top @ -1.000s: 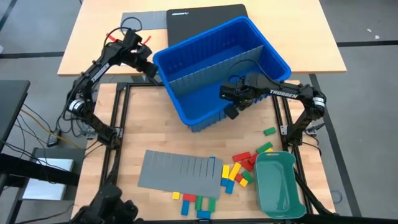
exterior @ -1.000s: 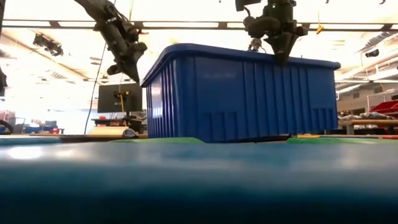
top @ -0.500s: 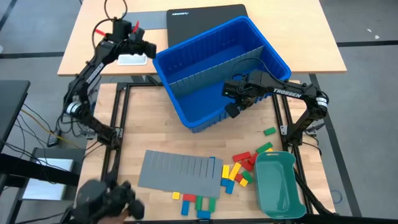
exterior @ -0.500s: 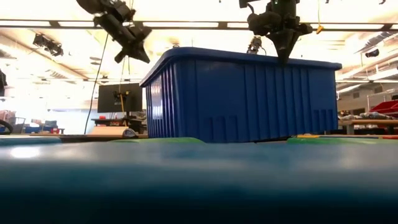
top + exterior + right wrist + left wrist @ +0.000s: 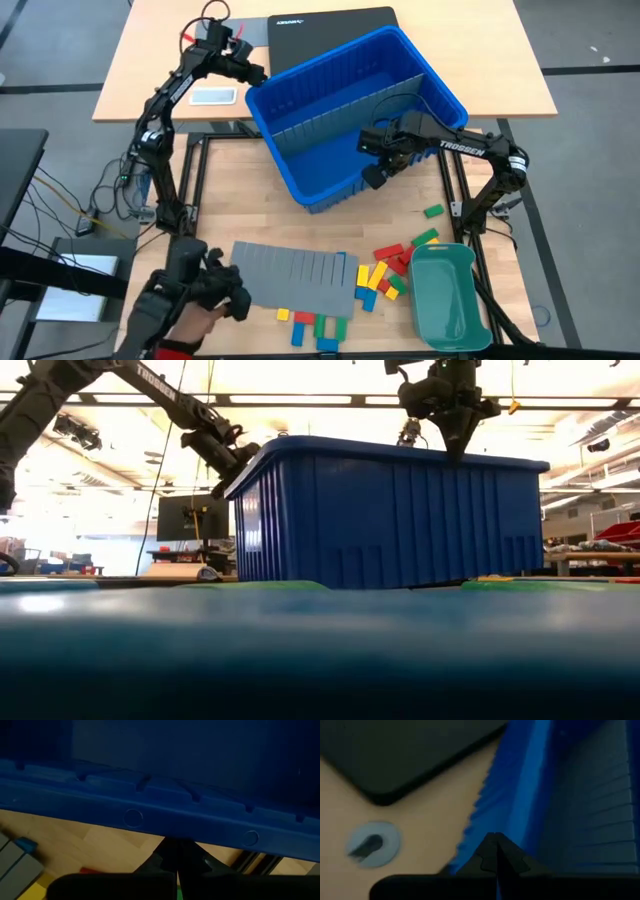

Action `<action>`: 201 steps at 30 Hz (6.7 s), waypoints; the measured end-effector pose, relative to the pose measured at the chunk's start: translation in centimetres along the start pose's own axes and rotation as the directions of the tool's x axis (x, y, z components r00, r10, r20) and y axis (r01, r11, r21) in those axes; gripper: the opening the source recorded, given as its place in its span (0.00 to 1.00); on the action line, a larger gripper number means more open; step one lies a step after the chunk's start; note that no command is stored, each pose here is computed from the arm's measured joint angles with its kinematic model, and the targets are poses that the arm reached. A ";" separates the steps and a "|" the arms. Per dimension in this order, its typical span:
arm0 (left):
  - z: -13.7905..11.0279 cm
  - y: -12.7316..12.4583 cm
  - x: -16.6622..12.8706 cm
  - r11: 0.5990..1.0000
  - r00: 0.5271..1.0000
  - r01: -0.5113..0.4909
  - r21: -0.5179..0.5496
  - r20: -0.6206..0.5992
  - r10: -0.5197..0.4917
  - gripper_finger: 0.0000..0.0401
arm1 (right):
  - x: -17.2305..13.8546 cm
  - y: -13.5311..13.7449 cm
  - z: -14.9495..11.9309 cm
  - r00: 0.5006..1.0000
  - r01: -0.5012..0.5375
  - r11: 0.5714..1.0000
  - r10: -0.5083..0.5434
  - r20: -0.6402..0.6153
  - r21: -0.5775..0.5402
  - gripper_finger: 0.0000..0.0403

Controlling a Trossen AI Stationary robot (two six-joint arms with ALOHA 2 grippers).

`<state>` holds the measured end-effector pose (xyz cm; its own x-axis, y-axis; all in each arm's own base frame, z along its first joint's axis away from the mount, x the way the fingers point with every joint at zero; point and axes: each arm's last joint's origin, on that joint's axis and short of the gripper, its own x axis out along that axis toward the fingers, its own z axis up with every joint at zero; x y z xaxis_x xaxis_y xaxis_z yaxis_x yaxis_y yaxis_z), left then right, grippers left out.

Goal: Sort Items/Unsort Items

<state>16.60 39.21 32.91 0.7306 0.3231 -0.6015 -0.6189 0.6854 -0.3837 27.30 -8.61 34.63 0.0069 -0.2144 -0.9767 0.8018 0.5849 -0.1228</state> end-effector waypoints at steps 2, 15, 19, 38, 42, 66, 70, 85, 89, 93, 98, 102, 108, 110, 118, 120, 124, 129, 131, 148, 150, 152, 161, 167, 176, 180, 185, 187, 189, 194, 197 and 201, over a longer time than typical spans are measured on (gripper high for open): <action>-0.2 0.0 0.1 0.999 0.999 0.038 -0.006 -0.012 -0.038 0.00 | 0.1 -0.3 0.2 1.000 0.001 1.000 -0.001 -0.004 -0.001 0.00; -2.2 -0.5 -0.7 0.991 0.980 0.093 -0.101 -0.164 -0.109 0.00 | 0.4 -2.1 1.0 0.993 0.116 0.993 -0.116 0.028 0.024 0.00; -2.3 -1.0 -1.5 0.991 0.980 0.086 -0.104 -0.172 -0.103 0.00 | 0.5 -2.7 1.4 0.984 0.166 0.984 -0.170 0.051 0.067 0.00; 0.2 -7.0 -5.0 0.998 0.998 0.052 -0.022 0.027 -0.052 0.00 | -2.1 -4.3 1.9 0.963 0.110 0.927 -0.188 0.193 0.358 0.00; 1.8 -5.1 -5.8 0.993 0.979 -0.056 -0.102 0.188 0.075 0.00 | -3.0 -5.2 1.5 0.957 0.059 0.865 -0.191 0.218 0.498 0.00; -2.2 -0.3 -1.2 0.989 0.985 -0.006 -0.150 -0.173 -0.020 0.00 | 0.9 -8.5 1.6 0.968 0.136 0.655 -0.248 0.042 0.743 0.01; -2.7 -1.6 -0.5 0.987 0.972 0.035 -0.155 -0.226 -0.070 0.00 | 2.3 -8.6 1.2 0.966 0.188 0.654 -0.259 -0.017 0.732 0.03; -3.9 -5.5 0.2 0.992 0.926 0.064 -0.108 -0.365 -0.099 0.00 | 3.0 -10.5 2.7 0.949 0.187 0.699 -0.310 0.057 0.690 0.01; -3.6 -6.5 -1.2 0.994 0.937 0.052 -0.098 -0.339 -0.082 0.00 | 3.2 -11.3 3.4 0.948 0.172 0.724 -0.305 0.087 0.668 0.01; -3.6 -7.6 -2.7 0.994 0.938 0.057 -0.094 -0.337 -0.085 0.00 | 3.4 -12.1 4.4 0.947 0.128 0.758 -0.286 0.149 0.640 0.00; -4.8 -9.1 -3.0 0.996 0.926 0.055 -0.075 -0.370 -0.079 0.00 | 3.4 -13.0 5.6 0.931 0.094 0.794 -0.284 0.229 0.601 0.00; -5.8 -10.6 -2.7 0.990 0.931 0.122 -0.073 -0.339 -0.139 0.00 | 3.5 -13.6 6.2 0.930 0.059 0.809 -0.258 0.263 0.585 0.00; -6.8 -12.8 -2.9 0.983 0.954 0.157 -0.092 -0.243 -0.175 0.00 | 3.1 -13.4 7.6 0.909 -0.092 0.869 -0.126 0.398 0.486 0.00; -7.0 -13.5 -3.3 0.984 0.958 0.157 -0.083 -0.229 -0.172 0.00 | 2.9 -13.5 8.2 0.885 -0.116 0.878 -0.121 0.449 0.465 0.00; -4.9 -14.6 -8.7 0.994 0.994 -0.099 -0.047 0.034 0.101 0.00 | 1.2 -14.0 8.7 0.838 -0.134 0.881 -0.144 0.526 0.453 0.00; -4.6 -13.8 -9.5 0.988 0.989 -0.133 -0.078 0.061 0.138 0.00 | 0.9 -14.3 8.8 0.829 -0.114 0.870 -0.182 0.528 0.479 0.00; -5.0 -11.5 -9.8 0.970 0.983 -0.183 -0.160 0.000 0.185 0.00 | 1.5 -15.5 8.6 0.843 -0.089 0.822 -0.239 0.482 0.562 0.00; -6.1 -8.9 -8.9 0.947 0.969 -0.245 -0.210 -0.090 0.231 0.00 | 3.1 -16.8 8.6 0.868 -0.143 0.806 -0.177 0.464 0.574 0.00; -6.9 -8.1 -8.5 0.941 0.966 -0.253 -0.227 -0.117 0.231 0.00 | 3.6 -17.0 8.7 0.869 -0.175 0.804 -0.145 0.473 0.568 0.00; -11.6 -10.2 -2.6 0.971 0.960 -0.073 -0.226 -0.279 0.007 0.00 | 4.4 -19.0 10.3 0.747 -0.435 0.785 0.043 0.663 0.440 0.00; -11.5 -11.0 -2.3 0.974 0.964 -0.042 -0.222 -0.264 -0.019 0.00 | 4.3 -19.2 10.5 0.728 -0.467 0.781 0.073 0.682 0.415 0.00; -11.3 -11.6 -2.0 0.977 0.970 -0.017 -0.212 -0.240 -0.035 0.00 | 4.0 -19.5 10.6 0.712 -0.475 0.778 0.063 0.700 0.412 0.00; -9.2 -13.2 -4.6 0.987 0.992 0.020 -0.160 -0.117 -0.039 0.00 | 0.5 -19.6 10.9 0.664 -0.467 0.823 0.085 0.743 0.323 0.01; -7.4 -15.3 -9.6 0.997 0.999 0.050 -0.059 0.019 -0.049 0.00 | -4.3 -18.4 10.6 0.612 -0.438 0.876 0.123 0.781 0.204 0.01; -8.1 -18.2 -16.1 0.993 0.991 0.102 0.066 0.080 -0.107 0.00 | -11.3 -12.8 7.7 0.548 -0.497 0.861 0.406 0.731 -0.105 0.01; -9.4 -19.2 -18.6 0.981 0.984 0.147 0.123 0.086 -0.158 0.00 | -12.3 -8.3 5.2 0.579 -0.526 0.825 0.526 0.623 -0.208 0.01; -10.8 -20.7 -21.6 0.935 0.945 0.280 0.220 0.111 -0.309 0.00 | -13.1 -1.9 1.3 0.582 -0.599 0.738 0.668 0.464 -0.311 0.01; -11.3 -21.1 -22.5 0.922 0.932 0.305 0.240 0.124 -0.340 0.00 | -13.6 0.5 -0.5 0.559 -0.644 0.676 0.736 0.383 -0.358 0.00; -11.7 -21.4 -23.3 0.922 0.927 0.315 0.225 0.138 -0.350 0.00 | -13.8 2.6 -2.5 0.542 -0.688 0.616 0.788 0.291 -0.384 0.00; -12.9 -22.1 -25.0 0.921 0.914 0.340 0.190 0.163 -0.371 0.00 | -12.1 7.0 -7.4 0.589 -0.732 0.552 0.807 0.036 -0.399 0.02; -13.4 -22.4 -25.7 0.925 0.912 0.344 0.159 0.178 -0.370 0.00 | -10.0 9.2 -10.0 0.617 -0.733 0.521 0.780 -0.106 -0.437 0.03; -13.8 -22.6 -26.4 0.929 0.910 0.341 0.144 0.197 -0.365 0.00 | -6.2 11.5 -11.9 0.652 -0.728 0.542 0.736 -0.181 -0.419 0.01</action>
<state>7.33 6.19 47.75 0.9475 0.1722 -0.2694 -0.2838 0.8411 -0.4605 29.33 8.71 37.14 0.4862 0.4325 -0.7593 0.1792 0.8011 0.5711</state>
